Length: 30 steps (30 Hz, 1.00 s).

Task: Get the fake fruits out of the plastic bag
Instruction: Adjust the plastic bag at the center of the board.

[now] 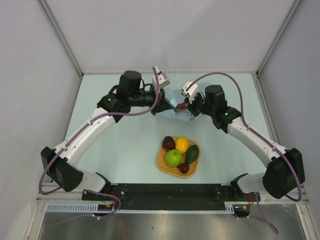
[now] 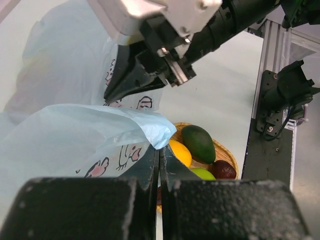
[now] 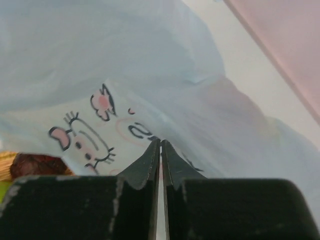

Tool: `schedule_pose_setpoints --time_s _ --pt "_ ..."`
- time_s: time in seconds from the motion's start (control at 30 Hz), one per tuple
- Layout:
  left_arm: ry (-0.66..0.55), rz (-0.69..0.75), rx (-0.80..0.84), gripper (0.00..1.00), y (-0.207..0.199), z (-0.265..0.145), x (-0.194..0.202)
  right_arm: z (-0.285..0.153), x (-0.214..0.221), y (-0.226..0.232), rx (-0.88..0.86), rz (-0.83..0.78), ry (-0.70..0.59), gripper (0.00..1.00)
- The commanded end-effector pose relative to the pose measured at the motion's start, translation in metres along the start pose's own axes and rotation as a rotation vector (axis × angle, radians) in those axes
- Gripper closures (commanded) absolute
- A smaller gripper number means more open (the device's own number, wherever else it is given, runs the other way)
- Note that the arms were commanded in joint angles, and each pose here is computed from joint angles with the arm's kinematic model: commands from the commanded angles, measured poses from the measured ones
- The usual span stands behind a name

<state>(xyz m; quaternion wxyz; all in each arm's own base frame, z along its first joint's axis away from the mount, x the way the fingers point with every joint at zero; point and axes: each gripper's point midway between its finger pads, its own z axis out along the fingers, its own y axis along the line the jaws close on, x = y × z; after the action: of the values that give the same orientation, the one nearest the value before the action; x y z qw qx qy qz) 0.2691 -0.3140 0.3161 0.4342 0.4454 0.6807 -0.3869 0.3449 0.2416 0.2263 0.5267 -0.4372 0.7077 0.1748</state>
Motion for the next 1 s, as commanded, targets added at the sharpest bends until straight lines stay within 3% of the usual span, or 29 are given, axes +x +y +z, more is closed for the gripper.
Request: schedule_pose_setpoints --time_s 0.0,0.23,0.43,0.47,0.57,0.83,0.97 --pt "-0.044 0.056 0.014 1.0 -0.009 -0.011 -0.014 0.022 0.001 -0.03 0.101 -0.072 0.023 0.94" --pt "-0.079 0.096 0.012 1.0 -0.012 -0.017 -0.035 0.051 0.073 -0.088 0.238 0.001 0.178 1.0" --pt "-0.063 0.086 0.026 1.0 -0.014 -0.014 -0.026 0.048 0.079 -0.169 0.489 0.067 0.121 0.98" --pt "-0.064 0.085 0.026 1.0 -0.014 -0.013 -0.025 0.05 0.077 -0.179 0.508 0.087 0.107 0.81" --pt "-0.054 0.068 0.046 1.0 -0.018 -0.01 -0.019 0.055 0.083 -0.188 0.527 0.204 0.09 0.53" --pt "0.007 0.038 0.079 1.0 -0.017 0.009 0.004 0.075 0.11 -0.173 0.513 0.567 0.073 0.4" --pt "0.038 0.034 0.099 0.99 -0.019 0.02 0.013 0.082 0.121 -0.191 0.586 0.688 0.068 0.37"
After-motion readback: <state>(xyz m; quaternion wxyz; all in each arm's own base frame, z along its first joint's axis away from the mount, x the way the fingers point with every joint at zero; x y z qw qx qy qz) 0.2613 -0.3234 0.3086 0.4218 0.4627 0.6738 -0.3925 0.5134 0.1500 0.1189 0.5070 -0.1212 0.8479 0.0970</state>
